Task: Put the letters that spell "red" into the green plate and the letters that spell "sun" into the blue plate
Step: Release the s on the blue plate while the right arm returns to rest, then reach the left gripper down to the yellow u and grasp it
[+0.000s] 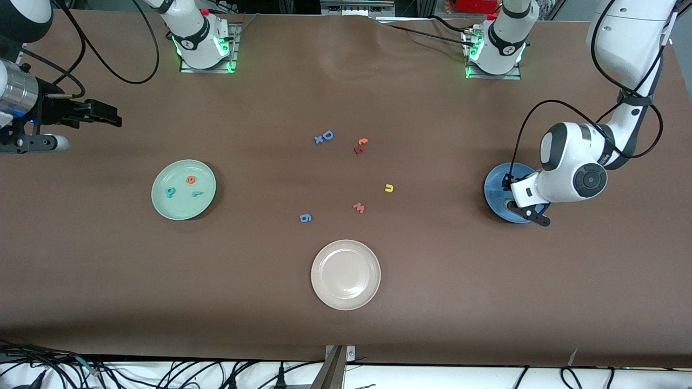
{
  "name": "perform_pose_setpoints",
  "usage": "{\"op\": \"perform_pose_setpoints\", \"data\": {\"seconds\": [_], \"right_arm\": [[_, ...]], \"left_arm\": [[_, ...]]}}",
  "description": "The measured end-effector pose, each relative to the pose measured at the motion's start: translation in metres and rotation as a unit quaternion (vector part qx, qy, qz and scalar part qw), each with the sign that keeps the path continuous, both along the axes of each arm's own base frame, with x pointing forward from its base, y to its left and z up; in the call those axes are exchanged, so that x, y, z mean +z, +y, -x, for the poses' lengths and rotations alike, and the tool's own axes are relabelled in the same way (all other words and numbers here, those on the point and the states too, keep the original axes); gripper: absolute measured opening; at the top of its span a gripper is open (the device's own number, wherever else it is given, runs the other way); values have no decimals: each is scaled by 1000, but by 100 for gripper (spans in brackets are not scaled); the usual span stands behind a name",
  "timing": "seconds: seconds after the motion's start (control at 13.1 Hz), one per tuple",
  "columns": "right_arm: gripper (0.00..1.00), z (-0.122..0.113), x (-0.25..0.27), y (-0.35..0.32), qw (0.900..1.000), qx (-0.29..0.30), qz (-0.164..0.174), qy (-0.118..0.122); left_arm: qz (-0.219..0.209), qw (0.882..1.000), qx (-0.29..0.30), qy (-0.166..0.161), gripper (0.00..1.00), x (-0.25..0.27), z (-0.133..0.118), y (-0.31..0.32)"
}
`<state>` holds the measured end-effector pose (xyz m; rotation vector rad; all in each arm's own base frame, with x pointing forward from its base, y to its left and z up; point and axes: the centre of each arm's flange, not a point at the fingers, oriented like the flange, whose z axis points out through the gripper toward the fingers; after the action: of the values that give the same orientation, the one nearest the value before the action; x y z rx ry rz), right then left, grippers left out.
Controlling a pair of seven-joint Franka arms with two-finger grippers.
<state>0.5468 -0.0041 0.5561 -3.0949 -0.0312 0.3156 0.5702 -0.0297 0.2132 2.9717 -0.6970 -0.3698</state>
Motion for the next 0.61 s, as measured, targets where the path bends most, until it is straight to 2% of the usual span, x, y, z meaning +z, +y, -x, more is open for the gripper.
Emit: {"op": "perform_pose_setpoints", "data": {"seconds": [0.23,0.38,0.46,0.61], "right_arm": [[100,-8,26,-26,998,-22,5,-51],[100,-10,43,-32,997,-25,9,-75],[100,-11,47,-31,996,-17,8,-84],[100,-12,47,-30,996,11,5,-88]], "left_arm": [[31,999,-20,-26,67,35,0,-72],[40,998,-41,-34,89,48,6,-117],[45,998,-33,-35,99,51,10,-139],[46,998,2,-34,100,57,21,-185]]}}
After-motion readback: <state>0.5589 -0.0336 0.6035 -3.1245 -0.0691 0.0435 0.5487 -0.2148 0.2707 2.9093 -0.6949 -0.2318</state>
